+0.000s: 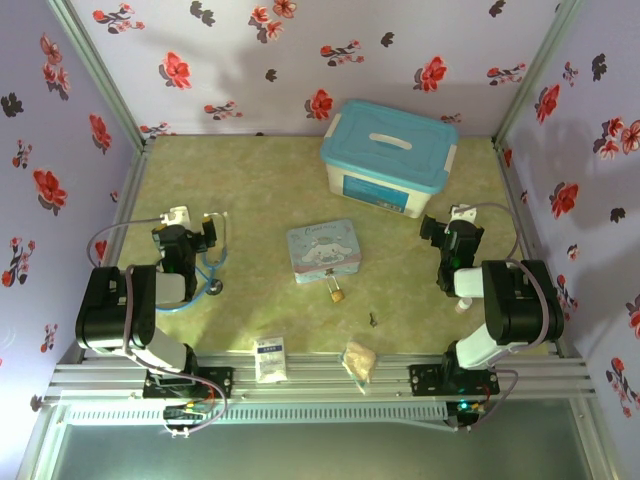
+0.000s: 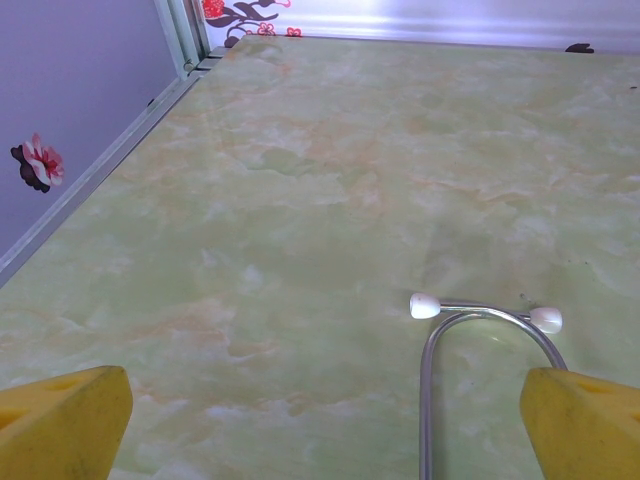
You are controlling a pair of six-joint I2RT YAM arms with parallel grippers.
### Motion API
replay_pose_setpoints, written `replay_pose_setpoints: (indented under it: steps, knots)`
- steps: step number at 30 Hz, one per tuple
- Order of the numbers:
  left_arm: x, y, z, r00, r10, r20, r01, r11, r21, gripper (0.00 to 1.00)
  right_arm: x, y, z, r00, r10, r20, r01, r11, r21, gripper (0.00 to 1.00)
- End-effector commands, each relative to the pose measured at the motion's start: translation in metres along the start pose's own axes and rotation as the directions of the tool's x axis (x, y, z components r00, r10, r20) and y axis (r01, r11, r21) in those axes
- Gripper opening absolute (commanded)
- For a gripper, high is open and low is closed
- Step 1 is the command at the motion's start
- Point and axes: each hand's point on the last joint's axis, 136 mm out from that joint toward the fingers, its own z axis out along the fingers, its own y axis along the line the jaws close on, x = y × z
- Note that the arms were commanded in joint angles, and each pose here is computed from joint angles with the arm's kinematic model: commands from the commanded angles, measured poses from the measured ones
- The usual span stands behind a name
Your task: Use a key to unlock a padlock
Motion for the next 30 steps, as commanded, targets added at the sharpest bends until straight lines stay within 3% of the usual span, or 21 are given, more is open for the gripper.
replay_pose_setpoints:
  steps: [1, 16, 25, 27, 29, 30]
  knots:
    - [-0.009, -0.004, 0.003, 0.999, 0.025, 0.021, -0.026, 1.000, 0.011, 1.00, -0.004, 0.001, 0.000, 1.000, -0.001, 0.021, 0.001, 1.000, 0.006, 0.99]
    - [-0.011, 0.000, -0.005, 0.997, 0.008, 0.071, -0.009, 1.000, 0.005, 1.00, -0.009, 0.002, -0.002, 1.000, 0.000, 0.019, 0.000, 1.000, -0.011, 0.99]
    - [-0.045, 0.009, -0.035, 0.993, -0.003, 0.120, 0.006, 1.000, -0.025, 1.00, -0.036, 0.002, -0.030, 0.997, 0.000, 0.072, 0.001, 1.000, -0.019, 0.99]
    - [-0.058, 0.013, -0.049, 0.986, -0.080, 0.146, 0.085, 0.996, -0.029, 1.00, -0.044, -0.008, -0.039, 0.996, 0.075, 0.046, -0.076, 0.997, 0.033, 0.99]
    - [-0.069, 0.017, -0.066, 0.958, -0.256, 0.127, 0.258, 0.966, 0.001, 1.00, -0.049, -0.031, -0.050, 0.971, 0.239, 0.009, -0.237, 0.957, 0.165, 0.99]
    - [-0.073, 0.011, -0.071, 0.950, -0.290, 0.118, 0.286, 0.957, 0.043, 1.00, -0.050, -0.030, -0.054, 0.955, 0.295, -0.031, -0.287, 0.946, 0.149, 0.99]
